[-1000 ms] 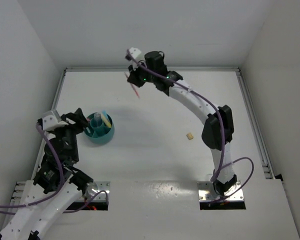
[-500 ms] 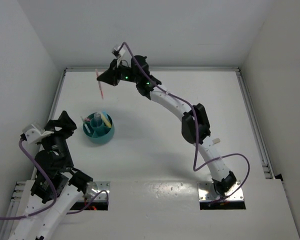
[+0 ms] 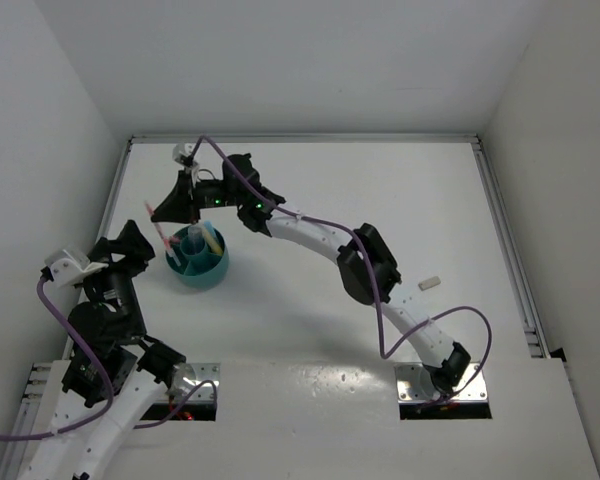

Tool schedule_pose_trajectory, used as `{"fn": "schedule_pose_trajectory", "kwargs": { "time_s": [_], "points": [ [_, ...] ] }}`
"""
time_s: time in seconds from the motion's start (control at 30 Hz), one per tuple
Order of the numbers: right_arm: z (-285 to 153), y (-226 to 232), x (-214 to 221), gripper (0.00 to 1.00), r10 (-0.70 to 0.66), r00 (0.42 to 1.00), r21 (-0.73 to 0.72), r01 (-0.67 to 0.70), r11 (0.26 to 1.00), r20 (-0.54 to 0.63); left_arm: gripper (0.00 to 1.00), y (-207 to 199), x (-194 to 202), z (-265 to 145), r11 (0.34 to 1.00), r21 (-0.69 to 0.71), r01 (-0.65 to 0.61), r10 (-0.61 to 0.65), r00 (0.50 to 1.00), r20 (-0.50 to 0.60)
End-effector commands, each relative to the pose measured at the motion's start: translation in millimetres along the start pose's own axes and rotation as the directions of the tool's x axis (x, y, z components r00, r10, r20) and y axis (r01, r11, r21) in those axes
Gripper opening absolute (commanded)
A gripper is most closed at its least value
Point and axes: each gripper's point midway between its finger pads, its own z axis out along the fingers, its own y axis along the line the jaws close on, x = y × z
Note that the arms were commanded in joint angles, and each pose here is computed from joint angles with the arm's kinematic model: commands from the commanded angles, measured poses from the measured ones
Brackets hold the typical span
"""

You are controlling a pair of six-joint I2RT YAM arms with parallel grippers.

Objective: Sort the stationery into containers
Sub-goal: Place the pen in the storage box.

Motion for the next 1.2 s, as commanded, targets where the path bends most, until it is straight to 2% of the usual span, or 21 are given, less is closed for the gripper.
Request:
{"fn": "schedule_pose_trajectory", "kwargs": {
  "time_s": [0.0, 0.2, 0.7, 0.83, 0.87, 1.17],
  "points": [
    [-0.9, 4.3, -2.0, 0.00, -0.061, 0.998, -0.018, 0.062, 0.998, 0.026, 0.72, -1.5, -7.2, 0.0, 1.000, 0.011, 0.020, -0.021, 0.999, 0.026],
    [-2.4, -13.2, 25.9, 0.00, -0.100, 0.995, 0.020, 0.100, 0.995, -0.011, 0.72, -4.2, -6.3, -0.8, 0.999, 0.032, 0.027, -0.028, 0.999, 0.027],
    [11.4, -24.1, 54.0, 0.00, -0.165, 0.986, 0.094, 0.167, 0.981, -0.038, 0.72, -6.6, -7.7, -2.2, 0.998, 0.052, 0.033, -0.035, 0.999, 0.029],
    [5.2, -26.9, 71.4, 0.00, -0.182, 0.980, 0.097, 0.189, 0.977, -0.075, 0.72, -6.6, -7.7, -2.2, 0.998, 0.052, 0.033, -0.035, 0.999, 0.029],
    [4.2, -24.3, 89.9, 0.00, -0.168, 0.980, 0.092, 0.178, 0.980, -0.104, 0.72, -6.6, -7.7, -2.2, 0.998, 0.052, 0.033, -0.035, 0.999, 0.029],
    [-6.2, -25.6, 98.3, 0.00, -0.235, 0.961, 0.102, 0.251, 0.963, -0.148, 0.73, -5.0, -11.9, -4.3, 0.997, 0.055, 0.046, -0.049, 0.998, 0.040]
  ]
}}
